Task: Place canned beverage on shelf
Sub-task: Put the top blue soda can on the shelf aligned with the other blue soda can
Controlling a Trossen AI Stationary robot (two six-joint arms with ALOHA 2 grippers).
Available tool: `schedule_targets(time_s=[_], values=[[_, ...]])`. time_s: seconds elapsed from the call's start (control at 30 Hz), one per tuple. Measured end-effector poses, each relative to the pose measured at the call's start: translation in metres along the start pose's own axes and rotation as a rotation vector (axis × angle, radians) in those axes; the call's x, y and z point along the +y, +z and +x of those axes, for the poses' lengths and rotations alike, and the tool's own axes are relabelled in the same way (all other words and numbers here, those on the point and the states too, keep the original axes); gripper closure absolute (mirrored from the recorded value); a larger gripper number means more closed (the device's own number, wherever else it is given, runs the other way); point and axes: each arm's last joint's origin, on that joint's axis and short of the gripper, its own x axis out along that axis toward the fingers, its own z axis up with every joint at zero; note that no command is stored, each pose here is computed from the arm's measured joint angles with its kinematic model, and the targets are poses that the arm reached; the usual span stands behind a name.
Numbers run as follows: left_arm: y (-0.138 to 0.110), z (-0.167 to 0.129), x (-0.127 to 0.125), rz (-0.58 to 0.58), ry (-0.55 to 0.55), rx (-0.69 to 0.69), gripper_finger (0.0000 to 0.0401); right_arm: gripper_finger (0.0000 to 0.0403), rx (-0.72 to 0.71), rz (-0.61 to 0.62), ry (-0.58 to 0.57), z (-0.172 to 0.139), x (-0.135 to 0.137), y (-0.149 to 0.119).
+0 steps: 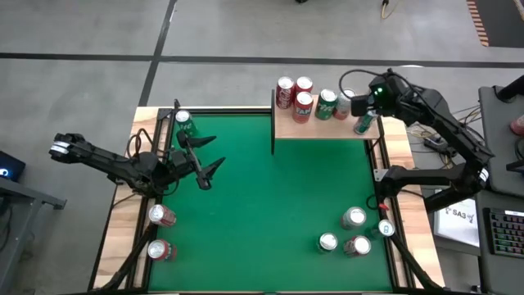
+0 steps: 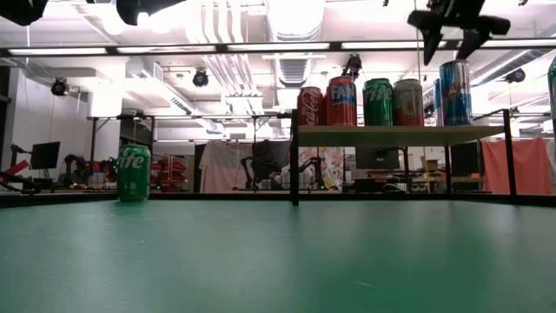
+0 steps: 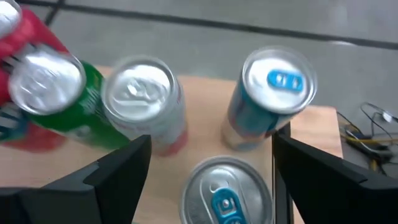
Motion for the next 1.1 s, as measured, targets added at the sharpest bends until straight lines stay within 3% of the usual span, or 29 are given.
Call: schedule_targets(time_s=[0.13, 0.37, 0.7, 0.87, 1.1], values=[[0.000, 0.000, 0.000, 0.000, 0.000, 0.000, 0.0085, 0.0078, -0.051, -0.005, 0.046, -0.014, 0.000, 0.009], [0.000, 0.000, 0.000, 0.005, 0.000, 0.000, 0.0085, 0.0090, -0.071, -0.036, 0.222, -0.027, 0.015, 0.011], [-0.001, 0.000, 0.000, 0.013, -0.003, 0.007, 0.0085, 0.0179, 0.061, -0.133, 0.326, -0.017, 0.056, -0.003], [-0.001, 0.000, -0.001, 0.016, -0.003, 0.010, 0.0085, 0.0234, 0.173, -0.175, 0.247, -0.003, 0.067, -0.012], [-0.002, 0.000, -0.001, 0.018, -0.004, 0.013, 0.0085, 0.0314, 0.255, -0.248, -0.026, 0.011, 0.064, -0.021]])
